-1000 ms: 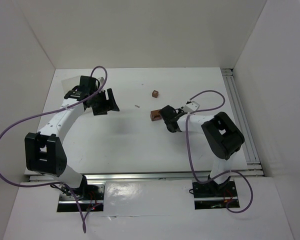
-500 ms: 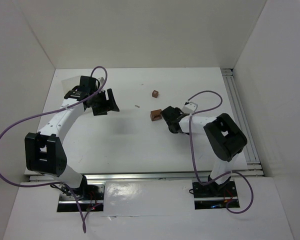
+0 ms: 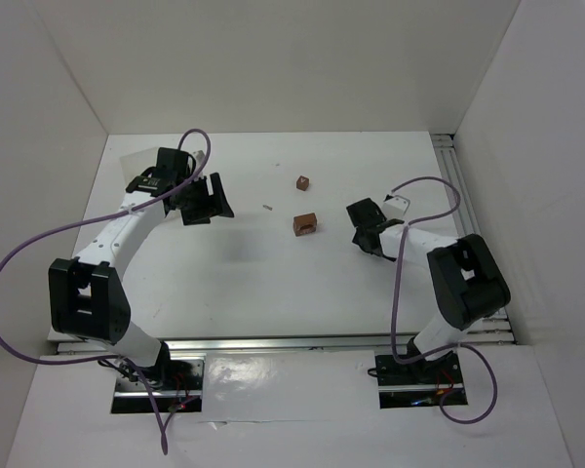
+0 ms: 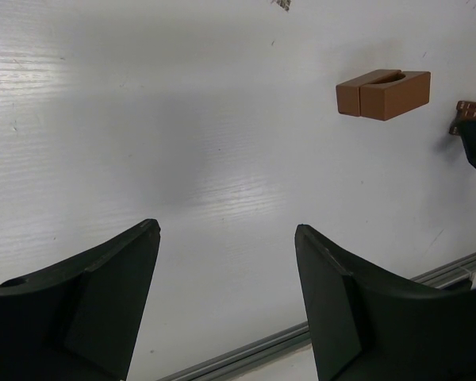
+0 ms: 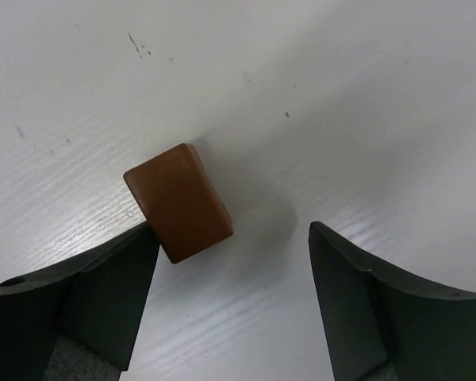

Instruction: Build the wood block tower

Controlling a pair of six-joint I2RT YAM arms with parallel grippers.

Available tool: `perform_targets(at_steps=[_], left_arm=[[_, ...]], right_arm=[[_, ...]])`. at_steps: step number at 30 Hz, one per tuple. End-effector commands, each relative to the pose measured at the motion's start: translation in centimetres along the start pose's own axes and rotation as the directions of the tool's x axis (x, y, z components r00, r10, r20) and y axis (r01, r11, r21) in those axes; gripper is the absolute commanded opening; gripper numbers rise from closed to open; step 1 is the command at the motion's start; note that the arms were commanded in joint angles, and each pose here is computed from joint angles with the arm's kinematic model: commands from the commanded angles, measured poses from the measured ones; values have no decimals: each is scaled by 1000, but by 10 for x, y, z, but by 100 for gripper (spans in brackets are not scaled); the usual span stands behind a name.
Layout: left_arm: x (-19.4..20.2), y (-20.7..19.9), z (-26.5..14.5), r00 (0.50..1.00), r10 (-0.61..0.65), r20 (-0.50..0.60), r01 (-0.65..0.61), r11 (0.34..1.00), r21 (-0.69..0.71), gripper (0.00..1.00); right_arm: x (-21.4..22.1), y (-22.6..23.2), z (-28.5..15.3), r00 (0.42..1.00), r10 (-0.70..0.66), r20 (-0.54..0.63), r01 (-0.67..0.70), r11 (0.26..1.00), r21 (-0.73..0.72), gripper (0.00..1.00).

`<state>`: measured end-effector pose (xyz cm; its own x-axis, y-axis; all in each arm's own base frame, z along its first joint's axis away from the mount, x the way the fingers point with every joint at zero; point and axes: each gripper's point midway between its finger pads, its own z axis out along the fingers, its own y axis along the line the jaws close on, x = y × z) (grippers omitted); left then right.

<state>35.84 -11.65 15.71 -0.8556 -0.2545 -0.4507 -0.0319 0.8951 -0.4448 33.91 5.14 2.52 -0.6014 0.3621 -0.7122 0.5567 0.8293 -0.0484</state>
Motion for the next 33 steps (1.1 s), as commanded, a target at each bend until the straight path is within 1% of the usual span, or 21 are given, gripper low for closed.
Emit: perform_targets(at_steps=[1, 2, 4, 8, 11, 14, 16, 17, 18, 20, 21, 24, 25, 27, 28, 33], left_arm=[[-16, -15, -12, 998, 35, 53, -37, 999, 40, 81], [-16, -15, -12, 998, 35, 53, -37, 999, 40, 81], [-13, -13, -11, 998, 32, 45, -34, 999, 37, 81], [-15, -14, -10, 998, 35, 53, -37, 999, 40, 81], [-13, -17, -10, 998, 42, 49, -44, 998, 45, 81], [-13, -17, -10, 998, 42, 49, -44, 998, 45, 81], [-13, -17, -10, 998, 42, 49, -44, 998, 45, 81], [-13, -17, -10, 998, 33, 48, -35, 998, 45, 81], [-13, -17, -10, 998, 32, 48, -35, 998, 45, 81], [-11, -20, -9, 998, 39, 45, -42, 998, 49, 81], [-11, -20, -9, 998, 39, 44, -42, 998, 49, 81], [-11, -20, -9, 998, 39, 44, -42, 998, 49, 81], [-11, -20, -9, 998, 39, 44, -42, 998, 49, 81], [-11, -20, -9, 998, 48, 45, -51, 998, 49, 81], [-11, -20, -9, 998, 49, 45, -51, 998, 49, 81], [-15, -20, -11, 997, 51, 57, -53, 998, 43, 81]], right_arm=[[-20, -16, -9, 1000, -15, 17, 15, 1000, -11, 82], [-22, -27, -10, 1000, -23, -3, 23, 1000, -9, 85], [-28, -34, -10, 1000, -9, -8, 9, 1000, -9, 87], [-35, -50, -8, 1000, 8, -28, -8, 1000, 7, 87], [-42, -46, -12, 999, 14, -31, -15, 1000, -20, 87], [-50, -32, -21, 999, 35, -26, -38, 993, -108, 87], [-55, -21, -27, 994, 96, -51, -103, 982, -157, 89], [-58, -16, -30, 985, 161, -68, -170, 972, -163, 93], [-57, -14, -31, 979, 191, -79, -201, 968, -148, 95], [-55, -12, -34, 964, 248, -93, -259, 957, -133, 95], [-54, -7, -36, 948, 298, -114, -312, 940, -138, 95], [-45, -6, -30, 912, 378, -158, -400, 906, -137, 95], [-40, 0, -31, 902, 385, -194, -417, 895, -161, 95], [-40, 1, -27, 879, 426, -214, -463, 870, -170, 95], [-33, 3, -24, 878, 414, -240, -457, 874, -163, 95], [-29, 6, -10, 870, 421, -255, -467, 871, -154, 95]])
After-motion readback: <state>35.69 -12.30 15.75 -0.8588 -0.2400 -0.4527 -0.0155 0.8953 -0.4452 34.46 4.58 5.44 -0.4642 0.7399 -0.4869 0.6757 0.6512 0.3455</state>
